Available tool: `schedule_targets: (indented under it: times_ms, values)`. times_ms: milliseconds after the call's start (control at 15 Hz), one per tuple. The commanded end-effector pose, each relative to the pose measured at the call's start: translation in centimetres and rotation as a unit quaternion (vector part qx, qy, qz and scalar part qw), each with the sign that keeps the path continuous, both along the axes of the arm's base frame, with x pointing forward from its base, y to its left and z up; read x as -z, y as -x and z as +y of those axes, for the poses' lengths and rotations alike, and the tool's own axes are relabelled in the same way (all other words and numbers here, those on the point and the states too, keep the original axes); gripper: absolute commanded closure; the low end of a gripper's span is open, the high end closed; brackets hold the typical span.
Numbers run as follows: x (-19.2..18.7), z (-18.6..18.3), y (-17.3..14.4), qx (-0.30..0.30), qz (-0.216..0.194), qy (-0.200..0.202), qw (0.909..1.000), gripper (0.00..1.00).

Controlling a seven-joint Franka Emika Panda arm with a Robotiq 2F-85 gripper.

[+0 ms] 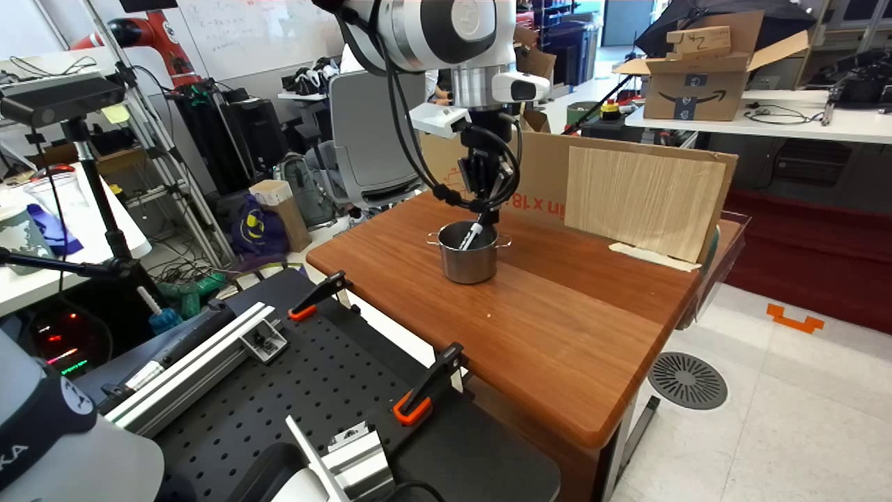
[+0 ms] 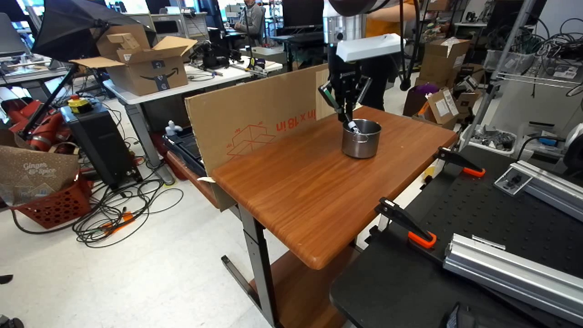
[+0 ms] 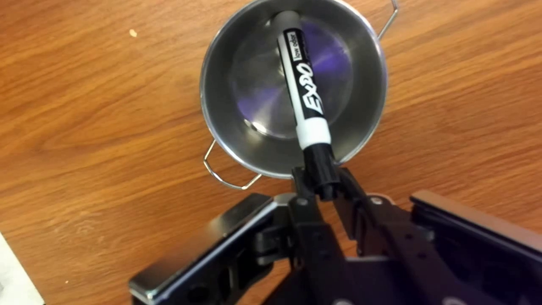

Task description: Take the marker out of the pot and place it on the desk

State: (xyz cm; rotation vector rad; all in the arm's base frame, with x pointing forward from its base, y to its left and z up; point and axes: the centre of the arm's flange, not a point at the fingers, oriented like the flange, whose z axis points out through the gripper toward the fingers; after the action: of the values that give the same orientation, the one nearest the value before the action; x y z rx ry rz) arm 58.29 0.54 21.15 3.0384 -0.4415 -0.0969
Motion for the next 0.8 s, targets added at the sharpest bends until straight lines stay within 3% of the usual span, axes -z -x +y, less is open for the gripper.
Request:
schedule_targets:
  times_ms: [0, 400, 733]
  values:
    - [-0.8, -0.3, -0.2, 0.003, 0.006, 0.007, 1.0000, 0.95]
    - [-6.4, -2.5, 0.0, 0.008, -0.011, 0.003, 0.9999, 0.95]
    - [-10.5, -7.2, -0.1, 0.030, -0.030, 0.000, 0.9991, 0.95]
